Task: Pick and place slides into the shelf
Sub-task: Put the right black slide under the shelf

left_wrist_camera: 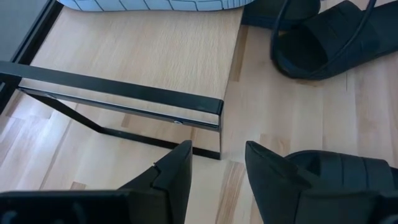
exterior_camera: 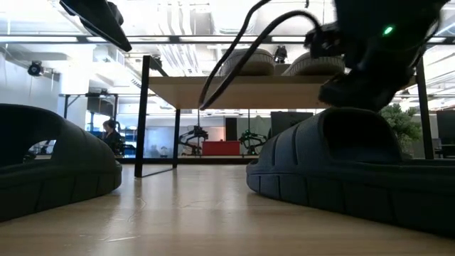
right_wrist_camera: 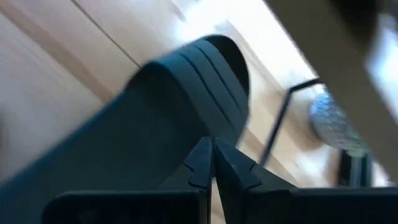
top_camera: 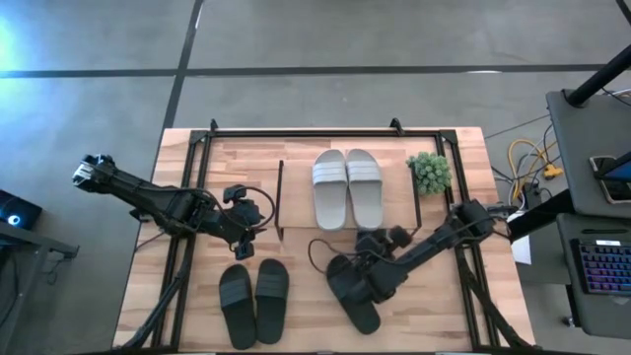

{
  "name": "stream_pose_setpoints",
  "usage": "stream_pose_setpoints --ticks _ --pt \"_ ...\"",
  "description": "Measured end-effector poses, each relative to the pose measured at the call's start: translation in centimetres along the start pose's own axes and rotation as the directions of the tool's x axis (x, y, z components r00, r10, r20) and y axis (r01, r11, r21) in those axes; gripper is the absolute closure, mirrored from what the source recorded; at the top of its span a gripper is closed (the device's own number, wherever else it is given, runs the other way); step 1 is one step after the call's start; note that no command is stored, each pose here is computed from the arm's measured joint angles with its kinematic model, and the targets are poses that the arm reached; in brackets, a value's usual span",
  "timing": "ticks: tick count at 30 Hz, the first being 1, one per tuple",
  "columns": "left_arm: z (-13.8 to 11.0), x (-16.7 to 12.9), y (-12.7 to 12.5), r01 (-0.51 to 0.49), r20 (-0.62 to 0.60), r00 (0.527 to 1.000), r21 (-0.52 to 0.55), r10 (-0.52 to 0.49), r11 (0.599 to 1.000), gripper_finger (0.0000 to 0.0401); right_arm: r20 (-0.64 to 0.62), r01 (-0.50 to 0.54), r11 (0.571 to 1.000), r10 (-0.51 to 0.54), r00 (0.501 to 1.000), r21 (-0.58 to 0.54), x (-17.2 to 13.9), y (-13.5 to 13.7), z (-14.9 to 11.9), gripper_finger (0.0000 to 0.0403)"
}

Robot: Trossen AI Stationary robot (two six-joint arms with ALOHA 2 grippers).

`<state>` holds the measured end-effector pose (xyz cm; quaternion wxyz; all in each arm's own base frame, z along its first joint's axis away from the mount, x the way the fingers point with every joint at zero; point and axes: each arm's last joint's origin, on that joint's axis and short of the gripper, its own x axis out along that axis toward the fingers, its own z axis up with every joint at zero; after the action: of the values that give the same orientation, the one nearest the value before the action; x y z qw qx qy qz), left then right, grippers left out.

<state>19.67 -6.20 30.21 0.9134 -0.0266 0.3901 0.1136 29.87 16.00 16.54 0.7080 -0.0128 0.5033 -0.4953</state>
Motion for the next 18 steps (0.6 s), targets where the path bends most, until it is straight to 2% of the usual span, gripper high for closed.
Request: stream_pose_setpoints --ticks 4,10,12,14,16,17,18 --pt "0.0 0.0 0.0 0.0 0.0 1.0 0.0 0.0 1.0 0.0266 0.001 0.038 0.999 -0.038 0.999 0.001 -1.5 -1.0 -0.6 0.0394" --pt "0.0 0.0 0.0 -0.001 0.0 1.0 -0.001 0.001 1.0 0.0266 -0.012 -0.015 0.999 0.016 1.0 0.036 -3.4 -1.4 -1.4 0.0394" --pt "0.0 0.0 0.0 -0.001 0.0 1.0 -0.002 0.001 1.0 0.0266 -0.03 -0.03 0.991 0.034 0.999 0.127 -4.0 -1.3 -2.1 0.0394" --pt "0.0 0.0 0.0 -0.001 0.0 1.0 -0.003 0.001 1.0 0.0266 -0.063 -0.027 0.944 0.051 0.997 0.329 -4.5 -1.3 -3.0 0.0394" --pt "0.0 0.0 0.0 -0.002 0.0 1.0 -0.004 0.002 1.0 0.0266 -0.092 -0.025 0.839 0.089 0.992 0.543 -5.0 -1.0 -3.9 0.0394" --pt "0.0 0.0 0.0 -0.004 0.001 1.0 -0.004 0.004 1.0 0.0266 -0.105 -0.041 0.794 0.132 0.986 0.606 -5.3 -0.6 -4.2 0.0394" --pt "0.0 0.0 0.0 -0.008 0.003 1.0 -0.004 0.008 1.0 0.0266 -0.114 -0.074 0.767 0.189 0.975 0.637 -5.4 0.0 -4.3 0.0394"
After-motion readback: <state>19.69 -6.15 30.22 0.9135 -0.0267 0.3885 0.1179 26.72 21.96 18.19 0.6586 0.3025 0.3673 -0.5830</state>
